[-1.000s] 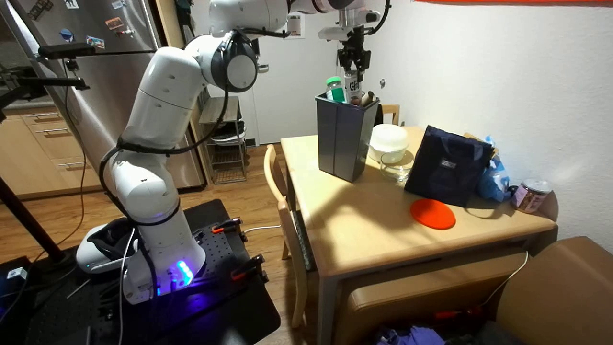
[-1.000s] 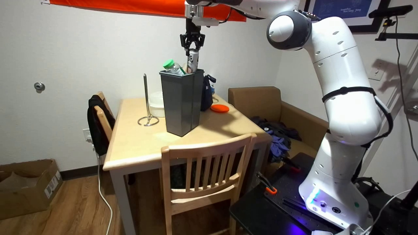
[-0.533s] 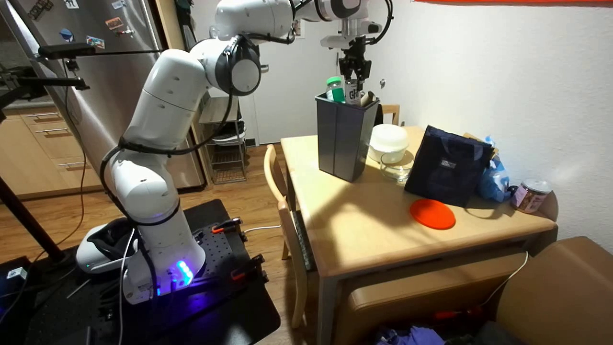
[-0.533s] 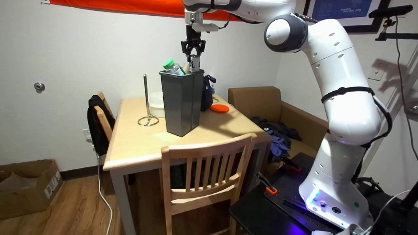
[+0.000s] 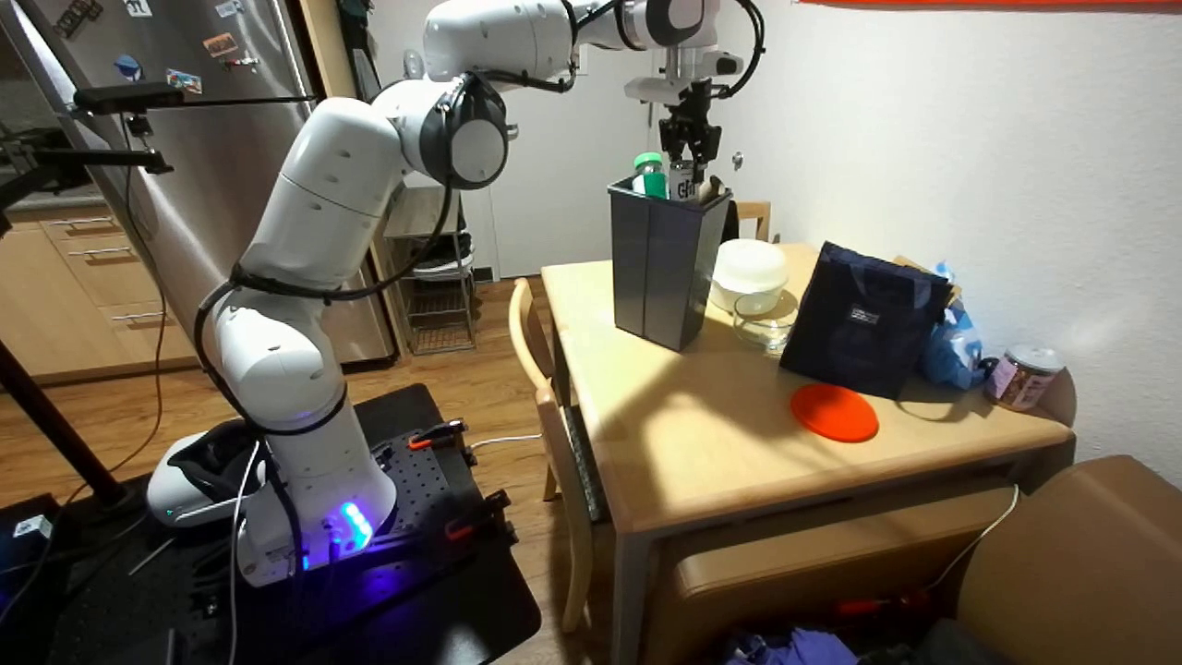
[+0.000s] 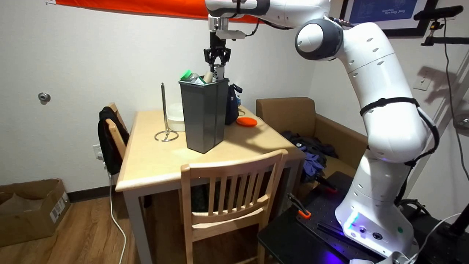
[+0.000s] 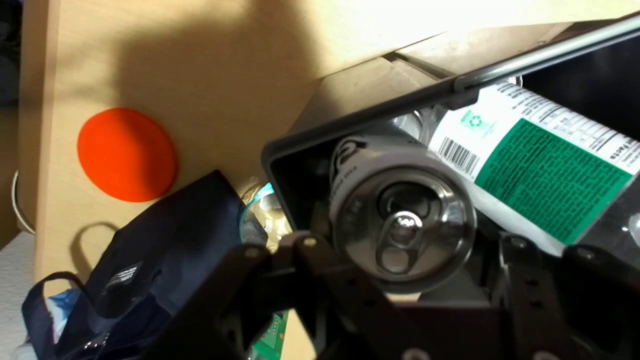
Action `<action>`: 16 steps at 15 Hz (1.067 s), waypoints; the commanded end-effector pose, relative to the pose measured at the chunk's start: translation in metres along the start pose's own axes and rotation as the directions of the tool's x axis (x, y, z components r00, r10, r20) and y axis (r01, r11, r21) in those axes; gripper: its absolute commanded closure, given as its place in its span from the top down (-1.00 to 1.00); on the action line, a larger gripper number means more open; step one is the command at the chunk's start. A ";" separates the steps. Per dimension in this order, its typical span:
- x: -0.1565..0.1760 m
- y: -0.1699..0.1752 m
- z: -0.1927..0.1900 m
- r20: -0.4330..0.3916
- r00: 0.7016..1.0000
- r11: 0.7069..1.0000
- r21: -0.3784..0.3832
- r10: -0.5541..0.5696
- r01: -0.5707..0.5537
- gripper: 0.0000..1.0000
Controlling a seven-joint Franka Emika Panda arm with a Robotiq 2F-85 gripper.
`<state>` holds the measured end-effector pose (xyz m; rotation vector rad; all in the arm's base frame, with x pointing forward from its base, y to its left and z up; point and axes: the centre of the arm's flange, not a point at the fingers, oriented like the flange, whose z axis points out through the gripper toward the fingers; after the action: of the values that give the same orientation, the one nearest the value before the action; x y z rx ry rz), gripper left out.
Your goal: Put the empty plastic bottle and can into the trash bin
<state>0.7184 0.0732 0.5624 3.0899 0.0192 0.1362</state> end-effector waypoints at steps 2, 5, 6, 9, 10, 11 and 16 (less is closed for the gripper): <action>0.000 0.003 0.022 -0.003 1.000 1.000 0.011 0.024 -0.024 -0.28; 0.000 0.003 0.025 -0.005 1.000 1.000 0.011 0.027 -0.027 -0.28; 0.000 0.003 0.025 -0.005 1.000 1.000 0.012 0.028 -0.028 -0.28; 0.000 0.003 0.025 -0.006 1.000 1.000 0.010 0.028 -0.027 -0.28; 0.000 0.002 0.025 -0.006 1.000 1.000 0.008 0.028 -0.028 -0.28; 0.000 0.002 0.026 -0.005 1.000 1.000 0.004 0.028 -0.028 -0.28; -0.003 -0.005 0.016 -0.015 1.000 0.999 -0.037 0.023 -0.023 0.51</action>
<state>0.7234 0.0707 0.5563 3.0821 0.0099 0.1563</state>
